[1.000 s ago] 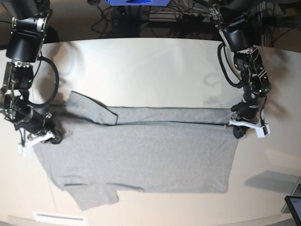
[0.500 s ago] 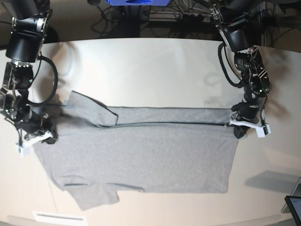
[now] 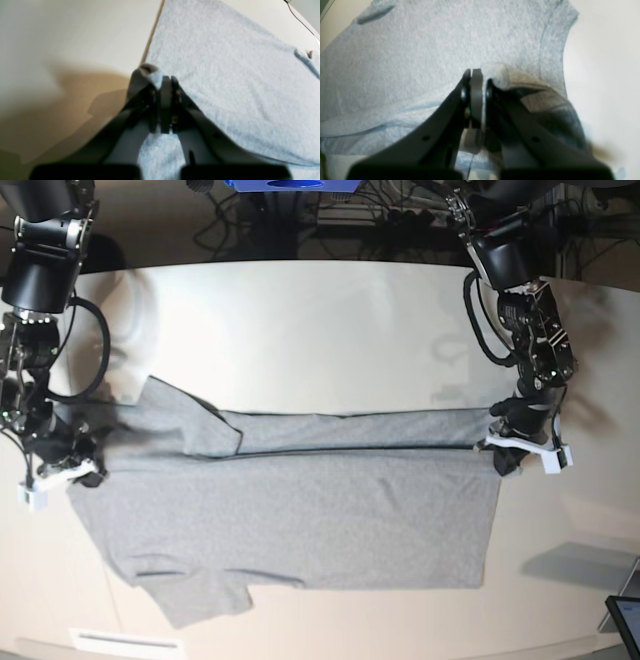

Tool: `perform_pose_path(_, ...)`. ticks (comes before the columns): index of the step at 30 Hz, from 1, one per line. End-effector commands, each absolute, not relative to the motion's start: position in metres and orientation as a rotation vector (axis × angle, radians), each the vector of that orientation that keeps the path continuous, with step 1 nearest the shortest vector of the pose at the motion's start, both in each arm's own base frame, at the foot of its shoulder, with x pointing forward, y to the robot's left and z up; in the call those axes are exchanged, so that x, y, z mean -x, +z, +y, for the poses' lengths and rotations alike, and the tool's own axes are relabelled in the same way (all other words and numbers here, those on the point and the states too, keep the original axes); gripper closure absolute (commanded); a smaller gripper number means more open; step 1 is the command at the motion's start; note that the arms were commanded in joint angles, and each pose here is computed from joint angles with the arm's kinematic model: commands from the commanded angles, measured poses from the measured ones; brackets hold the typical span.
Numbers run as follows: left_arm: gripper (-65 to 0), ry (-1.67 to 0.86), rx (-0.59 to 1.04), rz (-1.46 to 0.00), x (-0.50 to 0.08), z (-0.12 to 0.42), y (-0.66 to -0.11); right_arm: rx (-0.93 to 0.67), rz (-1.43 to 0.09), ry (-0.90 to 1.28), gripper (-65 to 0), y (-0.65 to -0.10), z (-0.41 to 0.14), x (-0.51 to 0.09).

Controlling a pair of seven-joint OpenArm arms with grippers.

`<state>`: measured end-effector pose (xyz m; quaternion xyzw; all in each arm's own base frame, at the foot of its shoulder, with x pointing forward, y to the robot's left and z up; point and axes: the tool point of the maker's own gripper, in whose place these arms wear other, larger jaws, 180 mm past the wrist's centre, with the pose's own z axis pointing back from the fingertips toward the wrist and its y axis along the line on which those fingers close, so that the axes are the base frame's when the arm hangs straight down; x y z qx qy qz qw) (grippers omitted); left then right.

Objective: Fold the T-shirt properly
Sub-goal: 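Open both grippers to release the folded edge, then raise both grippers and move them back toward the folded edge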

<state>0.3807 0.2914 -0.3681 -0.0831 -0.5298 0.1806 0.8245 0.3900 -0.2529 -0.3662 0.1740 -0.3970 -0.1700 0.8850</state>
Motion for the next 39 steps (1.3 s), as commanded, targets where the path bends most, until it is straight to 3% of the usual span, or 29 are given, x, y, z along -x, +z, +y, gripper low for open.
perform_pose_path(1,0.0,0.38,0.161,-1.196,-0.391,0.301,-0.346,-0.346,-0.903,-0.346,-0.6,-0.344,-0.263,-0.403)
perform_pose_path(6,0.0,0.387,0.158,-1.2,-0.391,0.303,-0.345,-0.346,-0.902,-0.346,-1.0,-0.344,-0.263,-0.403)
perform_pose_path(9,-8.4,0.389,0.159,-1.205,-0.393,0.304,-0.343,-0.345,-0.908,-0.344,-1.3,-0.342,-0.264,-0.404)
perform_pose_path(12,-22.2,0.385,0.157,-1.215,-0.394,0.304,-0.339,-0.342,-0.923,-0.345,-9.0,-0.339,-0.265,-0.406)
perform_pose_path(16,-28.0,0.383,0.161,-1.237,-0.4,0.303,-0.333,-0.329,-0.971,-0.358,-22.3,-0.336,-0.271,-0.408)
perform_pose_path(19,-28.0,0.388,0.152,-1.298,-0.403,0.306,-0.324,-0.322,-0.989,-0.364,-28.3,-0.336,-0.273,-0.407)
perform_pose_path(28,-27.4,0.375,0.142,-1.373,-0.413,0.31,-0.3,-0.282,-1.108,-0.35,-28.6,-0.311,-0.286,-0.412)
perform_pose_path(34,-27.2,0.063,0.035,-1.442,-0.396,0.261,-0.29,-0.244,-1.234,-0.204,-28.4,-0.257,-0.272,-0.399)
perform_pose_path(39,-27.2,-0.067,-0.026,-1.463,-0.365,0.227,-0.318,-0.126,-1.204,-0.088,-28.4,-0.268,-0.259,-0.38)
